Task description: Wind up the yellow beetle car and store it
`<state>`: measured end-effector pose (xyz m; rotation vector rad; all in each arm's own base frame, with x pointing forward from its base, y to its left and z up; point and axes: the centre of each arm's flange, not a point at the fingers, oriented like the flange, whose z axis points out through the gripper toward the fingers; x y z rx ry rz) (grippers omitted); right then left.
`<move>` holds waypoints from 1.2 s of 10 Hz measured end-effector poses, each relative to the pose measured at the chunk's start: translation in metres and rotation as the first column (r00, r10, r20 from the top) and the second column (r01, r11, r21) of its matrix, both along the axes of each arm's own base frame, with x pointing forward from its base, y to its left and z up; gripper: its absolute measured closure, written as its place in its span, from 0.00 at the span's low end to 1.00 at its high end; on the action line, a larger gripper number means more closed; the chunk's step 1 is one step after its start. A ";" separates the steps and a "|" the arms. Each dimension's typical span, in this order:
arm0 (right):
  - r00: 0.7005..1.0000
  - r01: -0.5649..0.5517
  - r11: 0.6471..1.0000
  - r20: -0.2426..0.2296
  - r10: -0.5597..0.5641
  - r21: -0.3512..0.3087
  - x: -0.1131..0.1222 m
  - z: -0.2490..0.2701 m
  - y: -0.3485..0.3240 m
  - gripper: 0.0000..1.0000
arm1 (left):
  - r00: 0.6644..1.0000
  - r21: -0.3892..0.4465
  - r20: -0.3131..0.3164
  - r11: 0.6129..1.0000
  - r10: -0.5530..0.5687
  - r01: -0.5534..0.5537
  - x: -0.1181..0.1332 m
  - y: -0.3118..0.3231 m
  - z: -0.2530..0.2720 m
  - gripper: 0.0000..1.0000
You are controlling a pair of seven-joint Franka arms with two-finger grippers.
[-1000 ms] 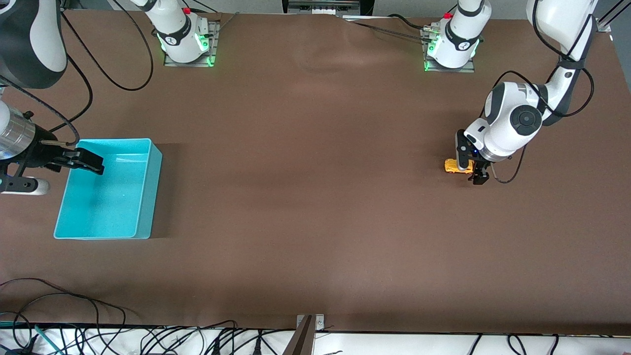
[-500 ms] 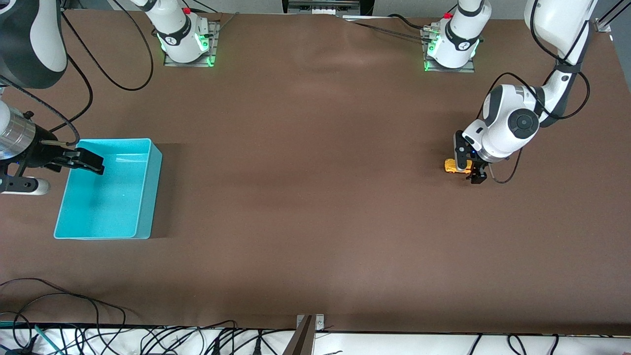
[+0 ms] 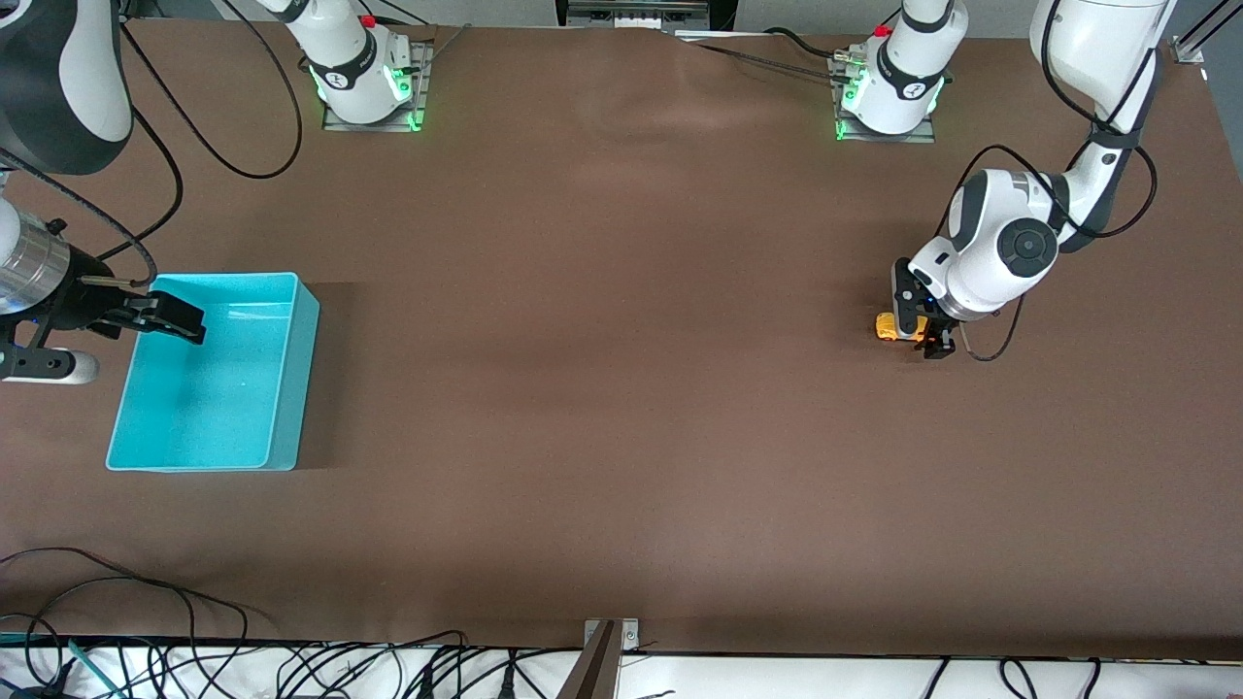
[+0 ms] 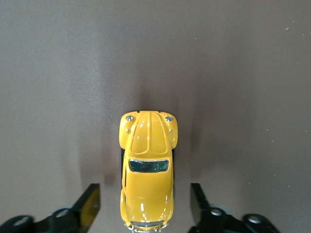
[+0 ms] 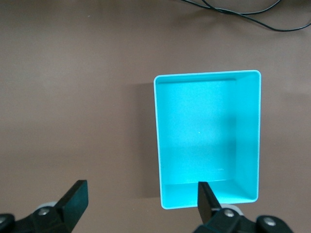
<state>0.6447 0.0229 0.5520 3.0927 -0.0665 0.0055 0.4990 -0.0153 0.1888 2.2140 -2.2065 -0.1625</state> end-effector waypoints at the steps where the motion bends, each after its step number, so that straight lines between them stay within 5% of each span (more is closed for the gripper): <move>1: 1.000 0.001 1.000 0.000 -0.001 0.000 0.000 0.000 0.000 0.00 | 1.000 0.000 0.001 1.000 0.000 0.000 0.000 0.000 0.000 0.41; 3: 1.000 0.001 1.000 0.000 -0.001 0.000 0.000 0.000 -0.001 0.00 | 1.000 0.000 0.003 1.000 -0.001 0.001 0.000 0.000 0.001 0.56; 12: 1.000 0.001 1.000 0.000 -0.001 0.000 0.000 0.000 -0.001 0.00 | 1.000 0.000 0.002 1.000 0.007 -0.007 0.001 0.007 0.001 0.56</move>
